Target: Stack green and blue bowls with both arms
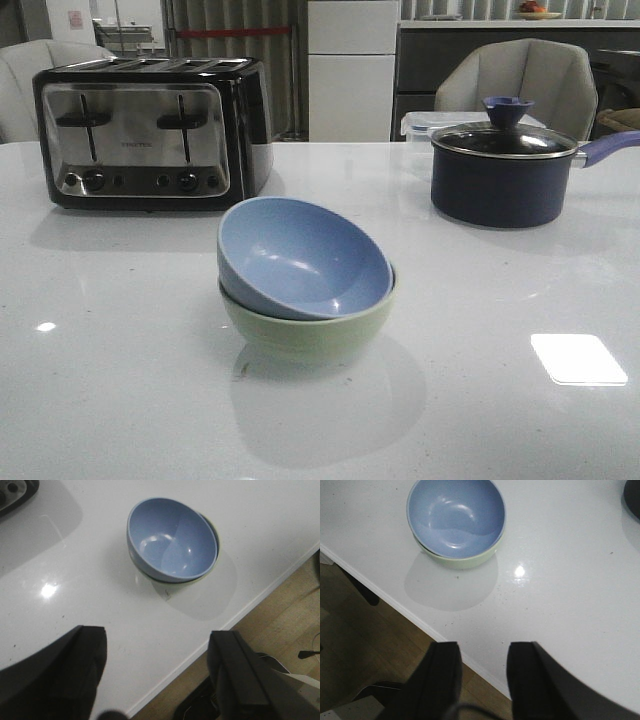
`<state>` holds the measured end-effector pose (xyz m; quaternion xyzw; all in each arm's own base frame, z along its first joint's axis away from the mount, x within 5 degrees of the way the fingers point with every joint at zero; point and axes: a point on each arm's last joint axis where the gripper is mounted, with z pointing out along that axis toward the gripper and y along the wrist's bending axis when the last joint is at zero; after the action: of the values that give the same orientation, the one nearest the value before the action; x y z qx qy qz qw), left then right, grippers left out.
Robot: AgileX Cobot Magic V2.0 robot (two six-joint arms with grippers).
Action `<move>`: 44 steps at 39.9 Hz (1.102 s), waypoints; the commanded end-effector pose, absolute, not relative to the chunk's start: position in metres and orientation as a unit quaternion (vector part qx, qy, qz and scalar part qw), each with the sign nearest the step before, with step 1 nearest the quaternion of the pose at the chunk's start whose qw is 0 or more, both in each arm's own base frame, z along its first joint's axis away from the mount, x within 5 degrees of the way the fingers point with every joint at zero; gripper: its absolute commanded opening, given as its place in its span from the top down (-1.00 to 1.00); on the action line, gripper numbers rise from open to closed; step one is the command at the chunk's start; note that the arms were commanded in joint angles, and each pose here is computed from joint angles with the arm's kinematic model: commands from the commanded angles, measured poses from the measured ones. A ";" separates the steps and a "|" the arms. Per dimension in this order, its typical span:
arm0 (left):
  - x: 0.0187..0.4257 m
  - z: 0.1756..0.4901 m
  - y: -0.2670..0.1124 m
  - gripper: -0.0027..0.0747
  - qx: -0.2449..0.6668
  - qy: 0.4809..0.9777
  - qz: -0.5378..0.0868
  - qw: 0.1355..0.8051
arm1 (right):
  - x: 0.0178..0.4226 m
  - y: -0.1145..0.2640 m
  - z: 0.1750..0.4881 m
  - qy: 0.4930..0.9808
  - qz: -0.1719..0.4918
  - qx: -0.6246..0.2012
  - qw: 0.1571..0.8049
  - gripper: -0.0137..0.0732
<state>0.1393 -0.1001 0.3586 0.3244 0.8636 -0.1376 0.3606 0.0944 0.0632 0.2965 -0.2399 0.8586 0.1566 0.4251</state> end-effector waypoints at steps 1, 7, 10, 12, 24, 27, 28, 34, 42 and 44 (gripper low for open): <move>0.126 0.363 -0.087 -0.34 0.287 0.857 -0.136 0.407 | 0.097 0.064 0.311 0.837 0.163 -0.234 0.466 -0.15; 0.105 0.344 -0.068 -0.34 0.275 0.856 -0.117 0.423 | 0.097 0.064 0.311 0.838 0.163 -0.234 0.465 -0.15; 0.099 0.337 -0.064 -0.34 0.273 0.852 -0.119 0.430 | 0.097 0.064 0.311 0.838 0.163 -0.234 0.466 -0.15; 0.097 0.334 -0.063 -0.34 0.273 0.852 -0.119 0.430 | 0.097 0.064 0.311 0.838 0.163 -0.234 0.466 -0.15; 0.099 0.334 -0.064 0.42 0.271 0.845 -0.122 0.445 | 0.097 0.063 0.311 0.838 0.159 -0.236 0.465 0.52; 0.099 0.335 -0.064 0.61 0.270 0.842 -0.123 0.451 | 0.097 0.064 0.311 0.838 0.159 -0.236 0.466 0.55; 0.099 0.335 -0.064 0.68 0.270 0.841 -0.124 0.453 | 0.097 0.064 0.311 0.838 0.159 -0.236 0.466 0.55; 0.099 0.336 -0.064 0.68 0.268 0.841 -0.126 0.453 | 0.097 0.063 0.311 0.838 0.159 -0.236 0.465 0.55; 0.099 0.336 -0.065 0.68 0.268 0.840 -0.127 0.455 | 0.097 0.063 0.311 0.838 0.159 -0.236 0.465 0.55; 0.099 0.336 -0.065 0.68 0.268 0.840 -0.127 0.455 | 0.097 0.063 0.311 0.838 0.159 -0.236 0.465 0.55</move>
<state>0.0969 -0.0620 0.3216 0.2783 0.8612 -0.1098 0.4110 0.0945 0.0627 0.2963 -0.2411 0.8590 0.1529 0.4249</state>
